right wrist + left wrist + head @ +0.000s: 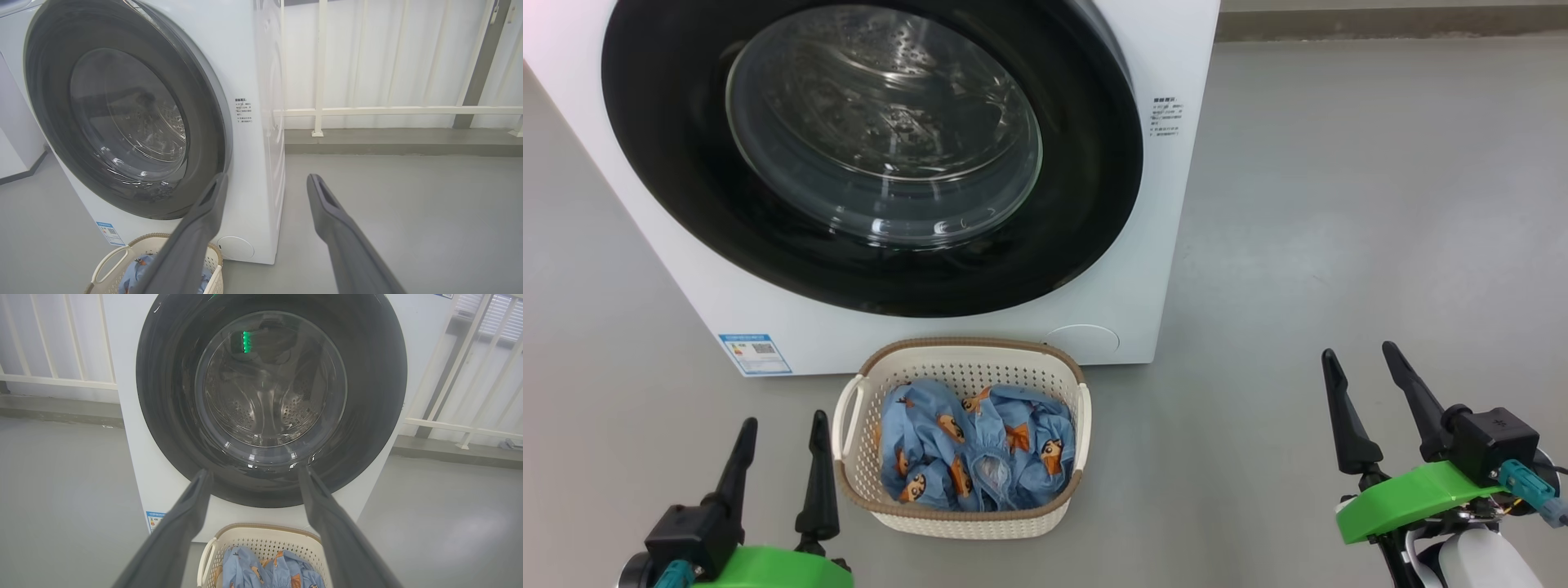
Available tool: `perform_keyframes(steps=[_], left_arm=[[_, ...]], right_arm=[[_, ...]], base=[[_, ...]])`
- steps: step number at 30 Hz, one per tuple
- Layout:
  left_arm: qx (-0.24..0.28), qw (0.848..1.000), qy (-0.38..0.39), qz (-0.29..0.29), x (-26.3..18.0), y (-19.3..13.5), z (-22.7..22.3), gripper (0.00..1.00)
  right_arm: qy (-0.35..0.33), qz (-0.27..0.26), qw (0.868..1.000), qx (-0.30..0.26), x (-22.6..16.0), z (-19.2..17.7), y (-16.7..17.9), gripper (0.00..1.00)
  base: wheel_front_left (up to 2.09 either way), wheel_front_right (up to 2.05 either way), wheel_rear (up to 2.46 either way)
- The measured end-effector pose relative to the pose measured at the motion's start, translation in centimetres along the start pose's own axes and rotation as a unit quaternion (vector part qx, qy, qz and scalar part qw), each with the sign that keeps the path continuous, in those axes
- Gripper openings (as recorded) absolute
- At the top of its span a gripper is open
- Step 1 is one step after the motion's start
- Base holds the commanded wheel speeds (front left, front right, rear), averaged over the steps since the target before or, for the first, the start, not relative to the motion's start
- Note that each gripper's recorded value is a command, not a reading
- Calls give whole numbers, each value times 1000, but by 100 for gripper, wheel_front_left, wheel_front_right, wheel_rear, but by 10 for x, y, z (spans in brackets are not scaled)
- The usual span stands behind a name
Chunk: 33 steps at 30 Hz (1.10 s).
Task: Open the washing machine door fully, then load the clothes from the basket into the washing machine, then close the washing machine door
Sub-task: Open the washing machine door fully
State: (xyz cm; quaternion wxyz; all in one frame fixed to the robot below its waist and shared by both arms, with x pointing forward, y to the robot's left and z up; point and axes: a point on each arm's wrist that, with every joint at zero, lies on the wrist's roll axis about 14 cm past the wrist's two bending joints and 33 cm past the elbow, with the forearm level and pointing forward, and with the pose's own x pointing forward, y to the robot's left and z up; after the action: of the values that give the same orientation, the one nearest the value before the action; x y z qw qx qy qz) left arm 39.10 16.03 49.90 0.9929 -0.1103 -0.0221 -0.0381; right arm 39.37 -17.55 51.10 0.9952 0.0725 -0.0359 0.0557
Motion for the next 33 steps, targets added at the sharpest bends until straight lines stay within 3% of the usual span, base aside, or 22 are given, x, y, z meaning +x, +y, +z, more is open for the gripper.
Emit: perform_keyframes(steps=[24,25,27,28,29,30,33], left_arm=[[3,1000,18,8,10,6,-14,100],[4,1000,15,8,12,6,-13,100],[4,1000,14,6,15,6,-13,100],[3,1000,15,6,16,7,-13,100],[3,1000,14,6,18,7,-13,100],[4,1000,14,7,19,8,-13,100],[4,1000,17,10,20,11,-16,100]], right_arm=[[5,-11,1000,1,23,-6,-12,100],[1,-11,1000,0,26,-3,-13,95],[-8,-14,1000,-4,33,3,-17,65],[-12,-14,1000,-7,36,5,-19,42],[-15,-15,1000,-7,39,7,-21,27],[-18,-17,1000,-1,42,9,-22,0],[-28,-26,999,19,51,12,-28,0]], base=[[0,0,0],[0,0,0],[0,0,0],[0,0,0],[0,0,0],[0,0,0],[0,0,0]])
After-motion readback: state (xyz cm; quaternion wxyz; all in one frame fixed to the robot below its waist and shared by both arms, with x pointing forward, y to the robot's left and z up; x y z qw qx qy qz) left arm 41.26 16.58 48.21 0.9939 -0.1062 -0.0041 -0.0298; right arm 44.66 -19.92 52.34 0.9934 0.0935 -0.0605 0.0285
